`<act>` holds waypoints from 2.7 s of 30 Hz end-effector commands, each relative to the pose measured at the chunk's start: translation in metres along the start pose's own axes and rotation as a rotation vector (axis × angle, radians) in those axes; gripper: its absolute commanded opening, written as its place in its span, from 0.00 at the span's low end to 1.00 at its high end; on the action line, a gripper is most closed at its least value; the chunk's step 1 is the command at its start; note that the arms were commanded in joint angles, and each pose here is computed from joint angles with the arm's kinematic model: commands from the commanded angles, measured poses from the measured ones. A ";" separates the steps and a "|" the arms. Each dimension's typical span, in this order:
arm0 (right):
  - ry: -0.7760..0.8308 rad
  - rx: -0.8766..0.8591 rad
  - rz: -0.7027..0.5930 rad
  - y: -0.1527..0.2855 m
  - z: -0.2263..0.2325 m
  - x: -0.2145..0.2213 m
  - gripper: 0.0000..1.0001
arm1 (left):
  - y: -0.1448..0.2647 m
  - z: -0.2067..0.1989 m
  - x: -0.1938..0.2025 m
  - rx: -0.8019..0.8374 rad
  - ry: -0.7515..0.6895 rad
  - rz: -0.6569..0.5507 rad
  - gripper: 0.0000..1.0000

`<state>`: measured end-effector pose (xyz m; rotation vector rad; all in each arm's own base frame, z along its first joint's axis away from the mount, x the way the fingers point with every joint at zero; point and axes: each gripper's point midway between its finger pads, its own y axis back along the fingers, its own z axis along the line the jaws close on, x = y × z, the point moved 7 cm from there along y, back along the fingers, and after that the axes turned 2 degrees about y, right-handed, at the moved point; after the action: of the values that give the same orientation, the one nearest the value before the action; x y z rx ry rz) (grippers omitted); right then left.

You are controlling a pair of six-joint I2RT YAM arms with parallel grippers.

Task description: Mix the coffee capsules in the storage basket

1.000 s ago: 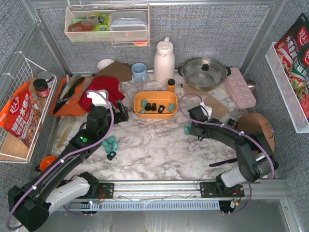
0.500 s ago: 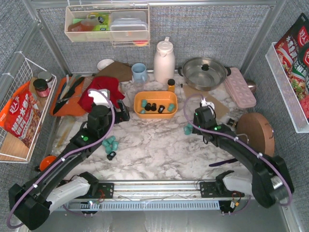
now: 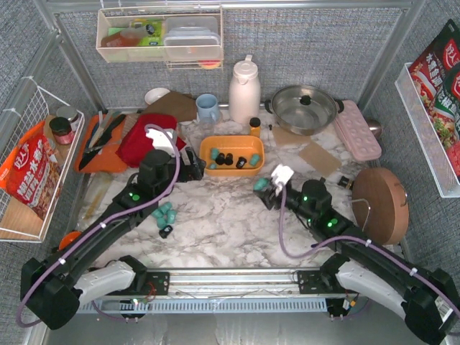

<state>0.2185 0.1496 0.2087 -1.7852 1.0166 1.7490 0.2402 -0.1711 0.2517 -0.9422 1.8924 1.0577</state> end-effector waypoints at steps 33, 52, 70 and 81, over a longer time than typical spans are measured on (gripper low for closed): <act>0.734 -0.241 -0.295 -0.019 0.049 -0.029 0.42 | 0.010 -0.097 0.064 0.810 -0.128 0.100 0.61; 0.733 -0.259 -0.296 -0.017 0.052 -0.029 0.42 | -0.003 -0.118 0.074 0.844 -0.107 0.119 0.53; 0.725 -0.270 -0.280 -0.015 0.052 -0.027 0.51 | -0.003 -0.123 0.076 0.845 -0.100 0.112 0.26; 0.718 -0.273 -0.245 -0.012 0.051 -0.027 0.69 | -0.004 -0.119 0.073 0.801 -0.107 0.103 0.05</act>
<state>0.1974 0.2005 0.2249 -2.6860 0.7707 1.1281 0.1775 -0.2956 0.2207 -0.2786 2.0556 0.3353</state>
